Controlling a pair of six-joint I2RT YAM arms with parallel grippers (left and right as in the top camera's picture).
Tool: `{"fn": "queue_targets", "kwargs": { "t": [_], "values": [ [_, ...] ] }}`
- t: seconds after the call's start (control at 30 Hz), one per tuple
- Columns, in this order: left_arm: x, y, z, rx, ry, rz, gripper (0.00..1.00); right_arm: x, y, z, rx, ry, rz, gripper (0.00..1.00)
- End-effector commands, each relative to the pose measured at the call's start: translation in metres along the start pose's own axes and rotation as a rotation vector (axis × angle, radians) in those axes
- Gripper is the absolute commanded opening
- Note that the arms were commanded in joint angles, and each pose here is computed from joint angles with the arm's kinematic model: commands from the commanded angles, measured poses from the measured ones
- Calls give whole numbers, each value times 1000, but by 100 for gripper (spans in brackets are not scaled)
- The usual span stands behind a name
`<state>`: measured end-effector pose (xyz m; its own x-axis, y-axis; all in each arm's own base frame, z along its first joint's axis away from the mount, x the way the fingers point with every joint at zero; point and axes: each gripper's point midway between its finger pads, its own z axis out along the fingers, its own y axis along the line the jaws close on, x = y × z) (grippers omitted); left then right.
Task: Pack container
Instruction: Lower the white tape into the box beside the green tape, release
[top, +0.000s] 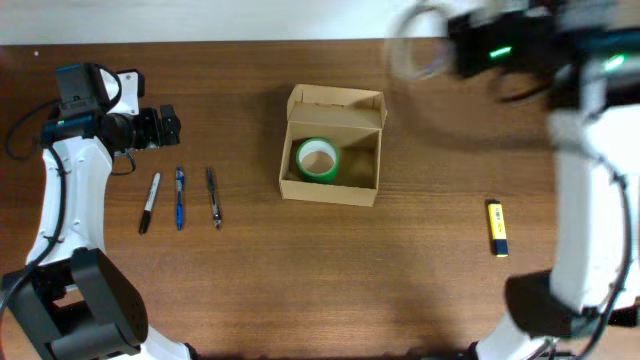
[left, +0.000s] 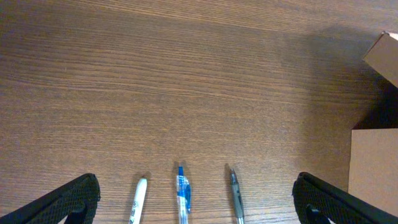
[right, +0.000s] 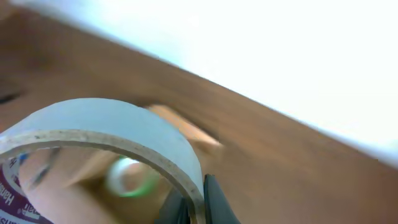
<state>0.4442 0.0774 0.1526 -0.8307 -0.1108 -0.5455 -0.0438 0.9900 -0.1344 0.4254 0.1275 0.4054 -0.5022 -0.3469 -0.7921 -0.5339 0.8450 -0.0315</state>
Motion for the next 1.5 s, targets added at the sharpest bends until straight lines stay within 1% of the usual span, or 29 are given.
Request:
{"fn": "queue_targets", "kwargs": {
  "t": [0.0,0.1,0.17,0.33,0.43,0.57,0.77,0.9,0.97,1.2,1.47],
  "values": [
    [-4,-1,0,9,-7,13,99,35,26,67,32,207,-212,4],
    [-4,-1,0,9,-7,13,99,55,51,108,35,308,-316,4],
    [-4,-1,0,9,-7,12,99,70,60,137,14,364,-335,4],
    [-4,-1,0,9,-7,13,99,111,76,193,-104,469,-309,4],
    [-4,-1,0,9,-7,13,99,133,79,216,-128,524,-285,4],
    [-4,-1,0,9,-7,13,99,148,84,228,-156,565,-266,4],
    [-4,-1,0,9,-7,13,99,153,94,235,-198,567,-250,4],
    [-4,-1,0,9,-7,13,99,167,96,244,-210,608,-221,4],
    [-4,-1,0,9,-7,13,99,175,101,247,-221,629,-223,4],
    [-4,-1,0,9,-7,12,99,181,113,254,-230,635,-247,4],
    [-4,-1,0,9,-7,13,99,210,115,267,-239,682,-237,4]
  ]
}}
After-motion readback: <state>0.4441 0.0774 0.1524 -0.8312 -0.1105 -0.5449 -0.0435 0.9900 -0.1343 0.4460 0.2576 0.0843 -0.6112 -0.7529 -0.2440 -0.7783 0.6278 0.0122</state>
